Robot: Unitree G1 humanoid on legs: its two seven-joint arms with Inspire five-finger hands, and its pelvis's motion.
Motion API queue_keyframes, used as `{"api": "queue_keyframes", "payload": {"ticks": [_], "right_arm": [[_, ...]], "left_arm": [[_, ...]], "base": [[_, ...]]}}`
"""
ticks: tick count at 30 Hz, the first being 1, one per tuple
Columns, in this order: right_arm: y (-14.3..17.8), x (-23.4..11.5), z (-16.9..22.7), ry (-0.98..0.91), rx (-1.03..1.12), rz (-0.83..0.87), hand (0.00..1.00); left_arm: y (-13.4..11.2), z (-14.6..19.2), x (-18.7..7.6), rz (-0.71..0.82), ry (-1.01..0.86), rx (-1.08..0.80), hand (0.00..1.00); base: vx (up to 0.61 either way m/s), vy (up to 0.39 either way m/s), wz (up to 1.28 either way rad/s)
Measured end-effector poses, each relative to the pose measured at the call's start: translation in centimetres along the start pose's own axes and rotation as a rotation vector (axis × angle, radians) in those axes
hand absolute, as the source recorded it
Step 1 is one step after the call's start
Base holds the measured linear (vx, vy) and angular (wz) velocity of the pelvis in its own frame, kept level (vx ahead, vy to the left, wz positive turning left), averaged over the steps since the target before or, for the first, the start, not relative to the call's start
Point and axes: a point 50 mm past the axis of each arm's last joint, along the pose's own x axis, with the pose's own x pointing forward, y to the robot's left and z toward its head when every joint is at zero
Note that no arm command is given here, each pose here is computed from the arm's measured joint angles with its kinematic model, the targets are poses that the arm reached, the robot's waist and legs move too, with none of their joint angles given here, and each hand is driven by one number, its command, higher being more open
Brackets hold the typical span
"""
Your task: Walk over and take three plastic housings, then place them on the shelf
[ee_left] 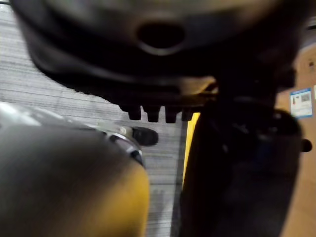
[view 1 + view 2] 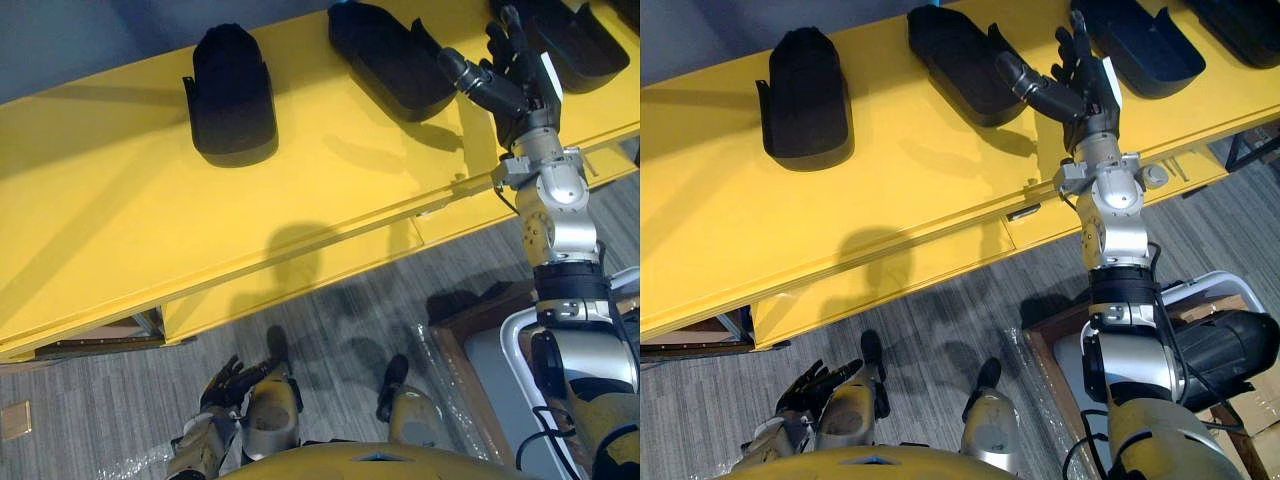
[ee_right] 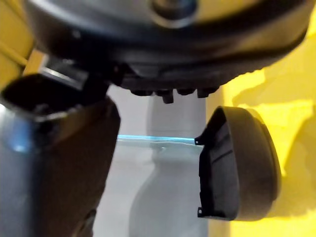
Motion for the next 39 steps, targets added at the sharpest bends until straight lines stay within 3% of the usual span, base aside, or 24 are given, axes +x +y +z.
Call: {"api": "queue_keyframes", "payload": {"ticks": [9, 39], "right_arm": [[0.0, 0.6, 0.1, 0.026, -0.039, 0.065, 1.00], [0.7, 0.7, -0.8, 0.071, -0.006, 0.211, 1.00]], "left_arm": [[-1.5, 0.7, 0.4, -0.037, -0.024, -0.009, 1.00], [-1.2, 0.6, 0.4, -0.033, -0.011, 0.004, 1.00]], "base": [[0.02, -0.017, 0.02], [0.00, -0.001, 0.00]]}}
